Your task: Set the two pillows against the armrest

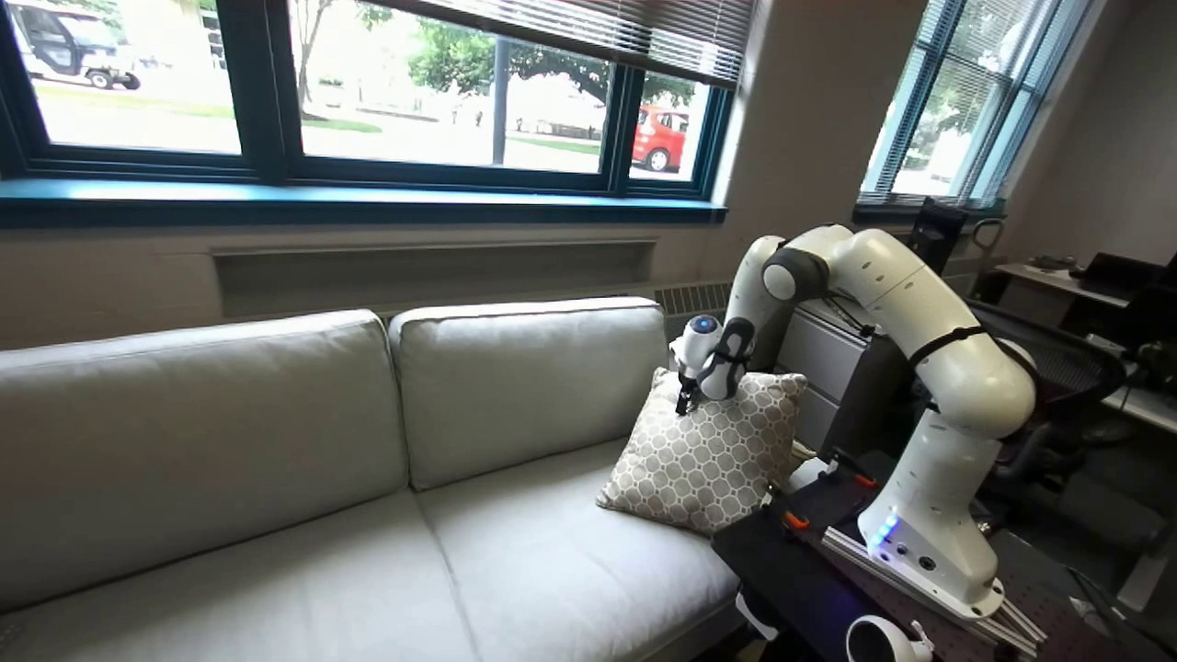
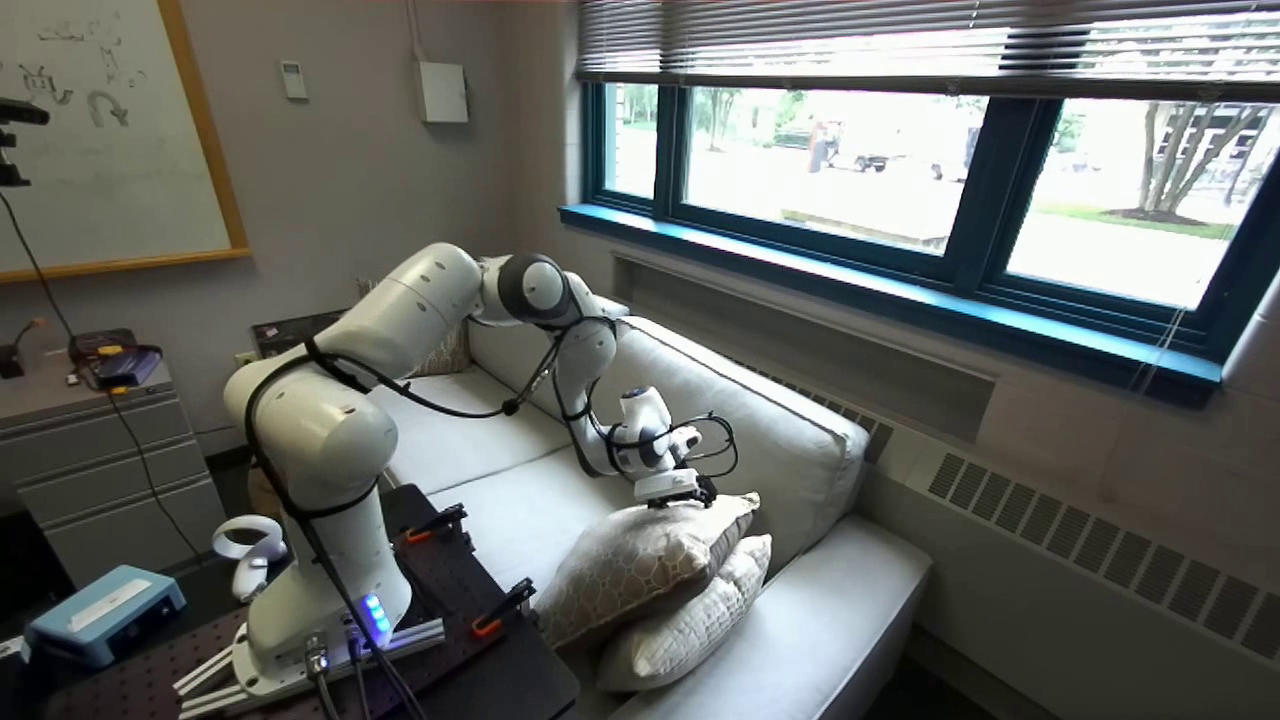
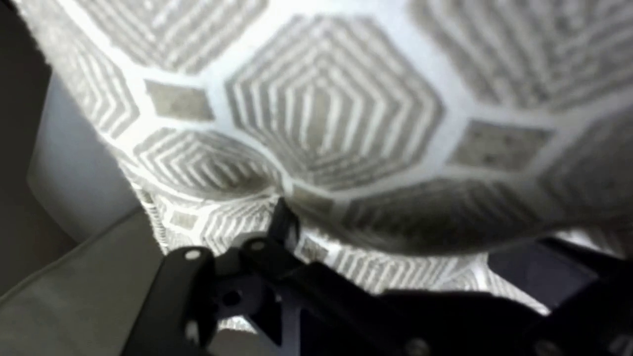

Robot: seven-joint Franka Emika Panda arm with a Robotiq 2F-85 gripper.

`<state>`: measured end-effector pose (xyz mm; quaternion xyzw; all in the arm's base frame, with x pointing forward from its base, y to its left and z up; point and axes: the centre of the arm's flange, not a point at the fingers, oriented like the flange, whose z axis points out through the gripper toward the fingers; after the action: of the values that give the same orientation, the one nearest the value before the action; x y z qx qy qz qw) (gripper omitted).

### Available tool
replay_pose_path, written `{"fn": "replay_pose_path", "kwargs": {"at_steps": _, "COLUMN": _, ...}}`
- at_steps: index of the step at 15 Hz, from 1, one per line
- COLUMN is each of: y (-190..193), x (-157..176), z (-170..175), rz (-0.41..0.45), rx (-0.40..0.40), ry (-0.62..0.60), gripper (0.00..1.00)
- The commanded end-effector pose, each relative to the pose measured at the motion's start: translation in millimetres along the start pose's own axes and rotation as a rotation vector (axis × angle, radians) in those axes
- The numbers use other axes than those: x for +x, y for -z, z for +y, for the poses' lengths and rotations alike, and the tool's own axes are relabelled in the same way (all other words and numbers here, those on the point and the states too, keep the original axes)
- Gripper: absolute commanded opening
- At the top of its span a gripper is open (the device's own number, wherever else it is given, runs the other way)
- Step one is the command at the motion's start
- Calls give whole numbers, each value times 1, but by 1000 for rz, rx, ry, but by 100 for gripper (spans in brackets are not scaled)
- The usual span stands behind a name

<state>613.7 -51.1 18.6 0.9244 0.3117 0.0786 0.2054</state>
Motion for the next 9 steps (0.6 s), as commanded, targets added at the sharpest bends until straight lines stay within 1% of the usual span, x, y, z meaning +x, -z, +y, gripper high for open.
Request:
{"fn": "replay_pose_path", "kwargs": {"at_steps": 1, "y": -36, "x": -15, "z": 6, "rz": 12, "rx": 135, "ry": 73, "gripper": 75}}
{"fn": "replay_pose_path", "kwargs": {"at_steps": 2, "y": -38, "x": -17, "z": 8, "rz": 22, "rx": 156, "ry": 62, "gripper": 75}}
{"fn": "replay_pose_path", "kwargs": {"at_steps": 3, "y": -39, "x": -19, "z": 9, "rz": 32, "rx": 171, "ry": 50, "gripper": 68}}
{"fn": "replay_pose_path", "kwargs": {"at_steps": 4, "y": -37, "x": -18, "z": 9, "rz": 34, "rx": 175, "ry": 34, "gripper": 61}}
{"fn": "replay_pose_path", "kwargs": {"at_steps": 5, "y": -36, "x": -15, "z": 8, "rz": 34, "rx": 173, "ry": 13, "gripper": 52}}
{"fn": "replay_pose_path", "kwargs": {"at_steps": 6, "y": -33, "x": -13, "z": 7, "rz": 33, "rx": 175, "ry": -1, "gripper": 46}}
{"fn": "replay_pose_path", "kwargs": {"at_steps": 9, "y": -24, "x": 4, "z": 0, "rz": 27, "rx": 182, "ry": -27, "gripper": 24}}
